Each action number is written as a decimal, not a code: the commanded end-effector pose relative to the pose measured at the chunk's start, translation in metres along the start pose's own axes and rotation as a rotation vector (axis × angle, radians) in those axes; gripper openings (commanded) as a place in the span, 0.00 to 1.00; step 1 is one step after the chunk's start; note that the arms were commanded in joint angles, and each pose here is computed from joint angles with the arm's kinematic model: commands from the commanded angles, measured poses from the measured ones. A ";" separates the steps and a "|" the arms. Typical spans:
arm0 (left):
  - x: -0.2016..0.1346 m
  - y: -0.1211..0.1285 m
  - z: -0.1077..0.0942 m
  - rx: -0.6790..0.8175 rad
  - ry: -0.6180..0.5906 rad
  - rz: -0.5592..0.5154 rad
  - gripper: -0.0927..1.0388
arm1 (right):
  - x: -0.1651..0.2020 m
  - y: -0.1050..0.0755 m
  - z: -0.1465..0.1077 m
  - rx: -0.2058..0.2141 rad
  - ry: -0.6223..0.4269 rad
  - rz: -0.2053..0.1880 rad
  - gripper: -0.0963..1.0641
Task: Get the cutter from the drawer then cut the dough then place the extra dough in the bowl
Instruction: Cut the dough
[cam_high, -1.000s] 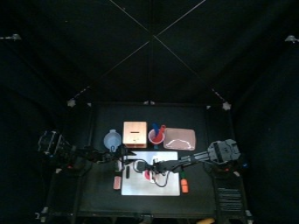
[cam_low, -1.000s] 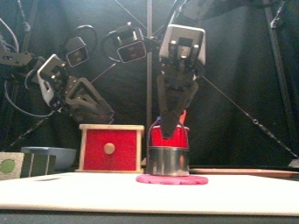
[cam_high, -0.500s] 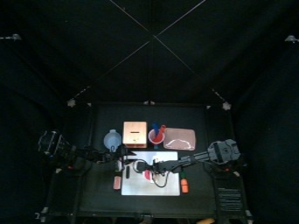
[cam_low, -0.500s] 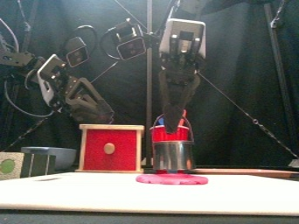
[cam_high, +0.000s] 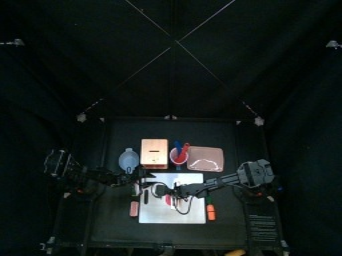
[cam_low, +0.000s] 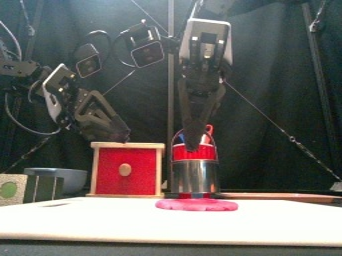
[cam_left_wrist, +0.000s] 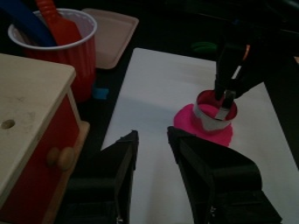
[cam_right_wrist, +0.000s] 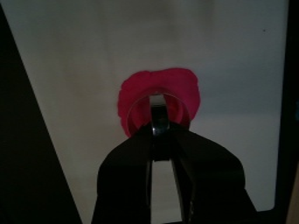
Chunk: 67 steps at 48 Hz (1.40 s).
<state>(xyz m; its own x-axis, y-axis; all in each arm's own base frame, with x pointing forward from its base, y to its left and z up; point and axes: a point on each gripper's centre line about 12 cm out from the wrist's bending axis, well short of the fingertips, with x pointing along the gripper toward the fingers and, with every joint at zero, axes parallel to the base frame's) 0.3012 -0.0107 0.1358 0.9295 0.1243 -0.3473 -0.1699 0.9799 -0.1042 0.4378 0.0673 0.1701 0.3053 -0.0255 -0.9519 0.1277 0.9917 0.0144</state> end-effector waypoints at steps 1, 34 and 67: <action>0.002 0.000 0.004 -0.009 -0.013 0.006 0.74 | -0.014 0.002 0.008 0.007 -0.047 0.018 0.52; 0.003 -0.001 0.005 -0.012 -0.011 0.005 0.74 | 0.000 -0.003 -0.001 0.001 -0.018 -0.008 0.58; 0.012 -0.009 0.013 -0.021 0.010 -0.018 0.75 | -0.055 0.008 0.000 -0.152 -0.191 -0.060 0.82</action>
<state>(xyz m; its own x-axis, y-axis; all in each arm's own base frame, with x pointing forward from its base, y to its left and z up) 0.3081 -0.0131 0.1354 0.9190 0.1132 -0.3777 -0.1685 0.9788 -0.1166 0.4293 0.0708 0.1915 0.4003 -0.1002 -0.9109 0.0439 0.9950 -0.0902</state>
